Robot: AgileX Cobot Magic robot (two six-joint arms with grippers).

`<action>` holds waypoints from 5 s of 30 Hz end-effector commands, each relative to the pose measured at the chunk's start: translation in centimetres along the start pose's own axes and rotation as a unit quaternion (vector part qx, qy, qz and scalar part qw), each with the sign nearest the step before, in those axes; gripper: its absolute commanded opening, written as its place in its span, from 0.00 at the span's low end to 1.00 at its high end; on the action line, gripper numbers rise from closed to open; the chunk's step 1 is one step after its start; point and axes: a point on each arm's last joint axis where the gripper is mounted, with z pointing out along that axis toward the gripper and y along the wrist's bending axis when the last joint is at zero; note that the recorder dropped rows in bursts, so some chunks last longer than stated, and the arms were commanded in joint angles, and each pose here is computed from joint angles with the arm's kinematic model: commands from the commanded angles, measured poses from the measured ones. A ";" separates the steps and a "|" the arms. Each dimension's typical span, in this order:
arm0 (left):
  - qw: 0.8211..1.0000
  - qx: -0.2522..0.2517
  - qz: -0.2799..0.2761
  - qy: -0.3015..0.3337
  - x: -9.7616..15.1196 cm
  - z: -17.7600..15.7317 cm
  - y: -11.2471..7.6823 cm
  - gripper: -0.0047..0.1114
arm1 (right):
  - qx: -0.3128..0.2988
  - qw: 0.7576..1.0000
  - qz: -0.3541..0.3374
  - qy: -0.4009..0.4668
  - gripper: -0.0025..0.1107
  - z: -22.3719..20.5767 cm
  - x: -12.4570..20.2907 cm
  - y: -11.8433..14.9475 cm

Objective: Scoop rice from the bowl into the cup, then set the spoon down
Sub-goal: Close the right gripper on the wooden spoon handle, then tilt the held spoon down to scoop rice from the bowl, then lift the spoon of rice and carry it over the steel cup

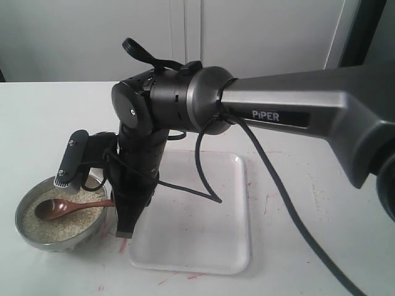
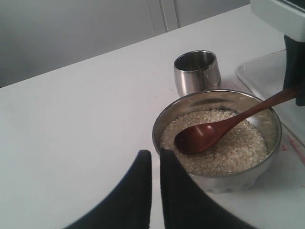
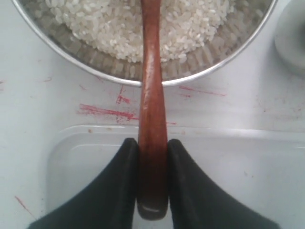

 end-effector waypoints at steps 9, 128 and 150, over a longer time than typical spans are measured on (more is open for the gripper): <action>1.000 -0.001 -0.007 -0.004 -0.1 0.0 0.0 0.16 | -0.014 1.000 -0.002 0.014 0.06 -0.3 0.2 0.3; 1.000 -0.001 -0.007 -0.004 -0.1 0.0 0.0 0.16 | 0.070 0.987 0.134 0.057 0.05 -3.9 -1.9 3.7; 1.000 -0.001 -0.007 -0.004 -0.1 0.0 0.0 0.16 | 0.114 0.975 0.192 0.016 0.05 -6.4 1.1 -1.5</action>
